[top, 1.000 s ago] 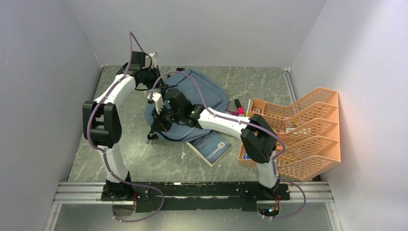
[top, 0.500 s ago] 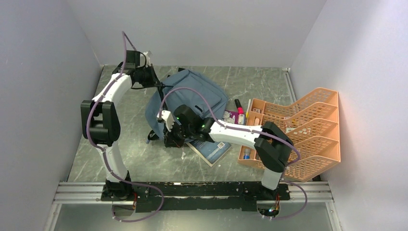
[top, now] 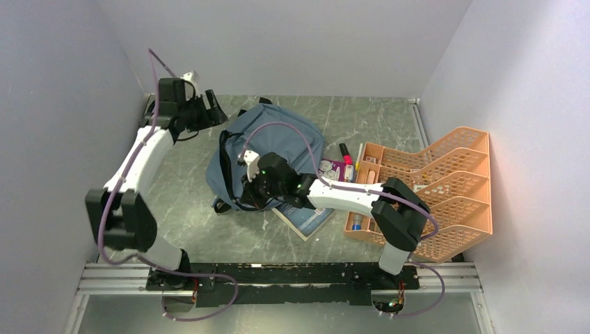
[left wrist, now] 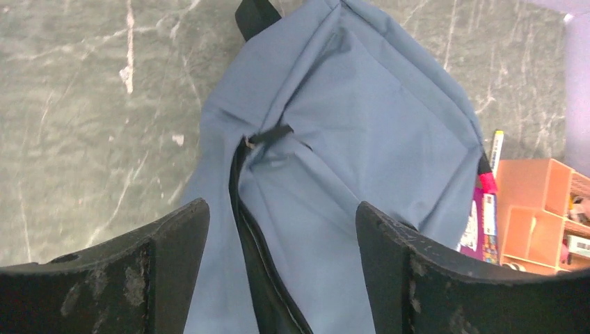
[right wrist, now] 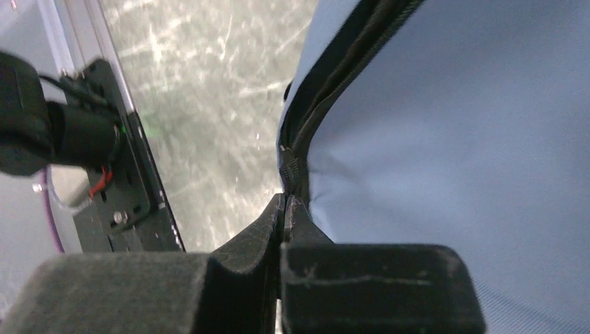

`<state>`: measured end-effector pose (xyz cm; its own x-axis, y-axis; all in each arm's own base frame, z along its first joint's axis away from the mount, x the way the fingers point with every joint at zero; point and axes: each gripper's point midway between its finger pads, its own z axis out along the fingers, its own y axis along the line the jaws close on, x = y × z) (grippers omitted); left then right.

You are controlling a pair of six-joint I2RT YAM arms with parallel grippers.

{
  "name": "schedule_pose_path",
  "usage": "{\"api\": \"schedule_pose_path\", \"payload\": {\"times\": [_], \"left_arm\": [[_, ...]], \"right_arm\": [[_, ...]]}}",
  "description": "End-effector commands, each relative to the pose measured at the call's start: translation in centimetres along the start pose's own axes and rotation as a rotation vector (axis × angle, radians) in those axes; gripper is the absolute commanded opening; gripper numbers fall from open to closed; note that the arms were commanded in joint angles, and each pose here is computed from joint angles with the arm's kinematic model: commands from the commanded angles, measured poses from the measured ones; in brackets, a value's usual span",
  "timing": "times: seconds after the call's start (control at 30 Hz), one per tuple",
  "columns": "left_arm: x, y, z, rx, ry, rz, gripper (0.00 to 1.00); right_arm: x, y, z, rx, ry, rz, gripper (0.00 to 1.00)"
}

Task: Pack the student bag
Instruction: Unzip the student bag at the center of the board.

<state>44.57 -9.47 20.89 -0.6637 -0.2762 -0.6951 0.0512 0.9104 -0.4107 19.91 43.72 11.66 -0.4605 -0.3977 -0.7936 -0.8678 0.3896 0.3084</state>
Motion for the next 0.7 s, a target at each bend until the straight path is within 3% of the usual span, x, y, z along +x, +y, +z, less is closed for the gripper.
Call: {"api": "schedule_pose_path", "payload": {"times": [0.0, 0.13, 0.33, 0.67], "left_arm": [[1.9, 1.4, -4.3, -0.100, -0.033, -0.087, 0.81], [6.8, 3.4, -6.9, -0.197, 0.028, -0.163, 0.81], [13.1, 3.6, -9.1, -0.174, 0.096, -0.280, 0.74], [15.2, 4.4, -9.0, -0.190, 0.076, -0.351, 0.70]], "right_arm": [[-4.9, -0.8, -0.5, 0.019, -0.186, 0.074, 0.00], [-6.0, -1.3, -0.3, -0.011, -0.214, 0.100, 0.00], [-6.4, -1.5, 0.0, -0.033, -0.215, 0.099, 0.00], [-6.1, -1.3, 0.4, -0.059, -0.200, 0.103, 0.00]]}}
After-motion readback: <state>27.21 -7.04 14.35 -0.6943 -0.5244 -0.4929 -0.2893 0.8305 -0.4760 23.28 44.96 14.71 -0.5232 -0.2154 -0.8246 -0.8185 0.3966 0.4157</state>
